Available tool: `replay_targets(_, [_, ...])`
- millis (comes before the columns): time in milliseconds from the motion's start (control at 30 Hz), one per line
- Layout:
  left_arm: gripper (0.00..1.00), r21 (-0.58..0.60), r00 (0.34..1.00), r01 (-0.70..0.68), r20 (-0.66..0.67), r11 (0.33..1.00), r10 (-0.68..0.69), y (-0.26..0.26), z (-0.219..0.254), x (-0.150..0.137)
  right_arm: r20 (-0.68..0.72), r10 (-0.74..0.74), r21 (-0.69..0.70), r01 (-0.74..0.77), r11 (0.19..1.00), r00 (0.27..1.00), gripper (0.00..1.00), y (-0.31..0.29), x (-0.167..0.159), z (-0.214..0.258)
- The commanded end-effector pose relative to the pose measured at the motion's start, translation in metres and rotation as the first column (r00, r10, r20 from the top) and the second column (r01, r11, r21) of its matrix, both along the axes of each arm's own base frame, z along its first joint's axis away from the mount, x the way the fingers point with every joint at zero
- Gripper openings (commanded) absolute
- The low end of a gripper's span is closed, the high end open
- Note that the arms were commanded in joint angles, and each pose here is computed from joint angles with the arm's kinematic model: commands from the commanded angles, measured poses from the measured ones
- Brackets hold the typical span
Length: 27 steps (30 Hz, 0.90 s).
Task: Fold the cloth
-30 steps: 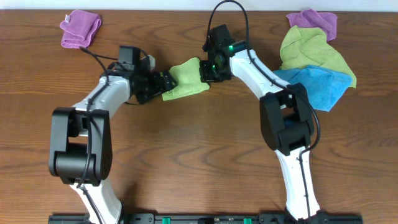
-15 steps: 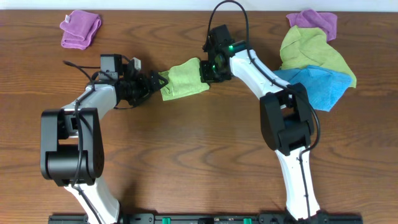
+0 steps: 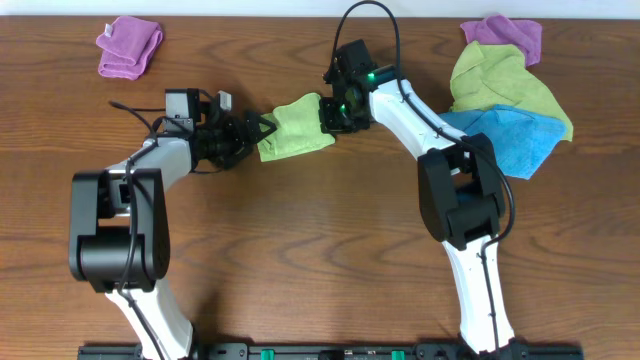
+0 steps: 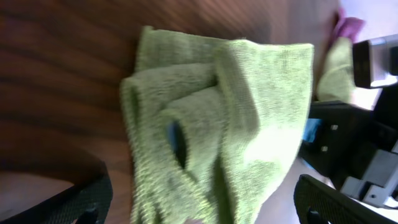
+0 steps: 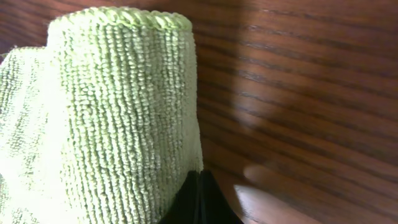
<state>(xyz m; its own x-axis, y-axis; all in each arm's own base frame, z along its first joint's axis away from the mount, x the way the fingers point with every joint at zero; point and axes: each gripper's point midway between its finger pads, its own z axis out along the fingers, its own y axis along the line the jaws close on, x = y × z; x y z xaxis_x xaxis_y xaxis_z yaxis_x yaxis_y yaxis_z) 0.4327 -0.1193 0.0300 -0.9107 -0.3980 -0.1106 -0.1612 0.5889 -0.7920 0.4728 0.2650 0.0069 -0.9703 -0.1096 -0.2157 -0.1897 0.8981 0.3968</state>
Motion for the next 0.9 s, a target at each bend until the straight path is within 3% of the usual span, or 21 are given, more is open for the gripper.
replay_targets(0, [0.95,-0.014,0.987,-0.016,-0.16,1.0,0.013,-0.003,-0.049,-0.022,-0.014,0.03,0.037,-0.029,0.999,0.999,0.01,0.016,-0.006,0.001])
replay_targets(267, [1.0,-0.012,0.988,-0.013,-0.156,1.0,0.011,-0.006,-0.055,-0.021,-0.018,0.063,0.064,-0.061,0.996,0.998,0.01,0.024,-0.011,0.003])
replay_targets(300, [0.94,-0.008,0.988,-0.013,-0.155,1.0,0.011,-0.007,-0.056,-0.021,-0.018,0.063,0.064,-0.061,0.996,0.998,0.01,0.024,-0.011,0.003])
replay_targets(433, [0.84,-0.004,0.988,-0.006,-0.154,1.0,0.005,-0.01,-0.056,-0.021,-0.018,0.063,0.064,-0.061,0.996,0.998,0.01,0.024,-0.011,0.003])
replay_targets(467, [0.8,-0.004,0.988,-0.005,-0.154,1.0,0.004,-0.01,-0.056,-0.022,-0.02,0.064,0.069,-0.063,0.996,0.998,0.01,0.025,-0.011,0.004])
replay_targets(533, [0.63,-0.001,0.988,-0.002,-0.153,1.0,0.002,-0.012,-0.057,-0.022,-0.021,0.065,0.07,-0.063,0.996,0.998,0.01,0.025,-0.011,0.004])
replay_targets(600, [0.34,0.003,0.988,0.0,-0.153,1.0,0.0,-0.013,-0.057,-0.022,-0.021,0.065,0.071,-0.064,0.995,0.998,0.01,0.025,-0.012,0.004])
replay_targets(667, [0.15,0.003,0.988,0.0,-0.153,1.0,0.0,-0.013,-0.057,-0.022,-0.022,0.065,0.07,-0.064,0.995,0.998,0.01,0.025,-0.012,0.004])
replay_targets(733, [0.06,0.003,0.988,-0.001,-0.153,1.0,0.001,-0.012,-0.057,-0.022,-0.025,0.065,0.069,-0.063,0.996,0.998,0.01,0.024,-0.012,0.003])
replay_targets(867, [0.05,-0.012,0.99,-0.009,-0.14,1.0,0.008,-0.006,-0.054,-0.019,-0.039,0.045,0.063,-0.042,0.997,0.998,0.01,0.014,-0.01,0.003])
